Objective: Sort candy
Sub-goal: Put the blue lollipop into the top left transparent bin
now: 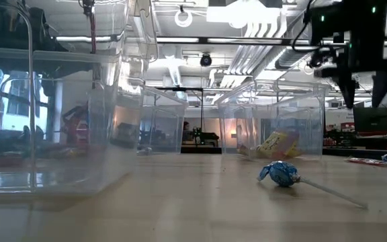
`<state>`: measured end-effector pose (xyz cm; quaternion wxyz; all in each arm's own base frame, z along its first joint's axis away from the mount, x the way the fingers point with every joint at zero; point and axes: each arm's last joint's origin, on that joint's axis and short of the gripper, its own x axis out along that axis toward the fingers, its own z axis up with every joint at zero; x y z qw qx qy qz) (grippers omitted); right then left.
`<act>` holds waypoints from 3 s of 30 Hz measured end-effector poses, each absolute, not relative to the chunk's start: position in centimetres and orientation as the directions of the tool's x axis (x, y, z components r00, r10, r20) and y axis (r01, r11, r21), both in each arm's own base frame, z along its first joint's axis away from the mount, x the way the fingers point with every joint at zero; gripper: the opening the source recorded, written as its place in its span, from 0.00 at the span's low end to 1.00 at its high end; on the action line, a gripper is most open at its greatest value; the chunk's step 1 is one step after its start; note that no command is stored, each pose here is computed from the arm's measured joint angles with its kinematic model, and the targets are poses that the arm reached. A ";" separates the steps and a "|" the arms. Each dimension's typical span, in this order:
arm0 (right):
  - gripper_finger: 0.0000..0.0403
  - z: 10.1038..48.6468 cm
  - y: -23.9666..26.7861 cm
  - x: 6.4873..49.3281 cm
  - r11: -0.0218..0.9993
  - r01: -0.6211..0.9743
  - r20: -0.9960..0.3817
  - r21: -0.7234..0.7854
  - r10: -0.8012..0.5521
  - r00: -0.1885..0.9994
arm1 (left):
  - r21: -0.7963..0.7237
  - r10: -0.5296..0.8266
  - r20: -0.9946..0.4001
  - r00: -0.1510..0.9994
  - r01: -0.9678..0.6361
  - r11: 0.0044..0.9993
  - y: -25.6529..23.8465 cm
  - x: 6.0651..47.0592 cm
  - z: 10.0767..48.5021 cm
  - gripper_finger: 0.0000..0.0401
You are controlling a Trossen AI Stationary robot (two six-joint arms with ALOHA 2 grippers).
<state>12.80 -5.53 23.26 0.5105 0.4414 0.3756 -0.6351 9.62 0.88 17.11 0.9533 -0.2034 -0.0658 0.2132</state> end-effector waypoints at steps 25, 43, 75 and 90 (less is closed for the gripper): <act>0.55 23.8 -6.5 15.8 -0.107 0.969 -0.937 0.223 -0.299 0.182 | -0.416 0.433 0.039 0.901 -0.380 0.826 0.9 9.6 17.1 0.00; 0.55 17.6 -5.5 14.9 0.026 0.997 -0.997 -0.067 0.042 -0.068 | -0.416 0.433 0.038 0.900 -0.380 0.826 0.9 9.6 17.1 0.00; 0.55 15.6 -6.0 16.4 0.175 0.972 -0.981 -0.157 0.086 -0.174 | -0.415 0.433 0.038 0.900 -0.380 0.826 0.9 9.6 17.1 0.00; 0.54 15.6 -6.3 16.6 0.097 0.984 -0.986 -0.152 0.056 -0.158 | -0.415 0.433 0.038 0.901 -0.380 0.826 0.9 9.6 17.1 0.00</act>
